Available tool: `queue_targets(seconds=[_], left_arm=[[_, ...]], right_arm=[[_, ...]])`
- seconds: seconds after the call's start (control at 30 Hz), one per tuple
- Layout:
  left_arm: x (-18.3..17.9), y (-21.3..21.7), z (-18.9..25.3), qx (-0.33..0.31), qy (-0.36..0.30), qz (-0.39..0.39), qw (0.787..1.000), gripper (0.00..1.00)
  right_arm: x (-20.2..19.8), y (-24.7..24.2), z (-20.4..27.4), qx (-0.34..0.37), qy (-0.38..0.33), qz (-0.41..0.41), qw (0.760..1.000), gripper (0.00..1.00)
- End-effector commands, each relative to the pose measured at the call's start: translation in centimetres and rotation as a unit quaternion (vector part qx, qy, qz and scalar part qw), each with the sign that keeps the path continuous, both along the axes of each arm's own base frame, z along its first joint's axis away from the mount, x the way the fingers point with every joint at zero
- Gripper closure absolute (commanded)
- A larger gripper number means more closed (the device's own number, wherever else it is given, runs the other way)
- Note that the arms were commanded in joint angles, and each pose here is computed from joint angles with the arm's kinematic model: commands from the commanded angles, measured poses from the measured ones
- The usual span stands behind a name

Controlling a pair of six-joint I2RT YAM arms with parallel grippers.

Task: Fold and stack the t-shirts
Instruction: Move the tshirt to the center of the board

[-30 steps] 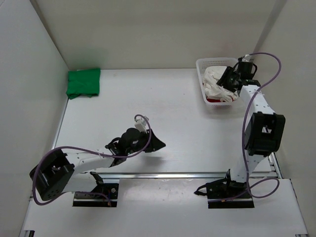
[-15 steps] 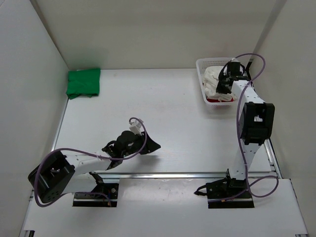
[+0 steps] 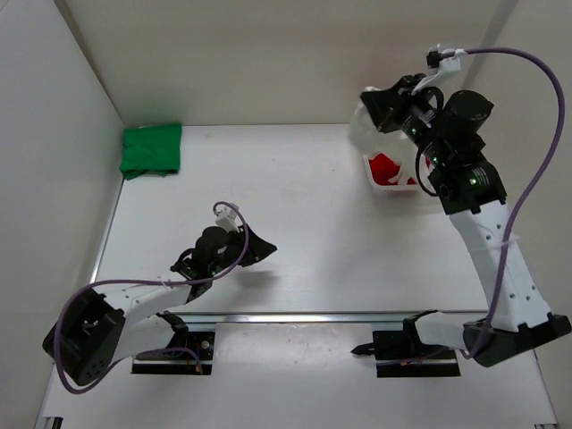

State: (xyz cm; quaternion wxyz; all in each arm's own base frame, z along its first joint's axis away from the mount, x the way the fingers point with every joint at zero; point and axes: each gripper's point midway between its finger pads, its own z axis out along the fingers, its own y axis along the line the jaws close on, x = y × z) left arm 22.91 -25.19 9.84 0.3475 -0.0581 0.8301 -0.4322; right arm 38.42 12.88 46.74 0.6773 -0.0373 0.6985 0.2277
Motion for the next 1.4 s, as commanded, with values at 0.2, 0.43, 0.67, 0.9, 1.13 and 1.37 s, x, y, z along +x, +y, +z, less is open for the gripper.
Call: queue_targets(seconds=[0.2,0.43,0.67,0.9,1.13,1.37], left_arm=[[0.9,4.7,-0.1,-0.016,0.004,0.074,0.997,0.57],[1.1,9.9,-0.6,-0.039,0.001,0.148,0.988,0.49],[1.6,13.8,0.2,-0.03,-0.033,0.215,0.976,0.49],[4.2,13.2,2.6,0.014,-0.043,0.207,0.977,0.42],[4.3,12.9,0.4,0.074,-0.013,0.187,0.98,0.39],[0.0,10.1,-1.7,0.144,-0.008,0.104,0.984,0.34]], right_arm=[[-15.9,14.8,17.3,0.041,-0.226,0.284,0.931,1.0],[-11.5,12.0,10.8,0.072,-0.164,0.339,0.923,1.0],[-3.0,9.2,-8.9,0.138,0.043,0.315,0.938,1.0],[7.3,7.4,-16.9,0.086,0.186,0.193,0.96,0.66],[2.2,9.0,-20.8,0.029,0.218,0.103,0.97,0.68],[-12.6,13.6,-36.3,-0.074,0.339,0.154,0.925,0.99]])
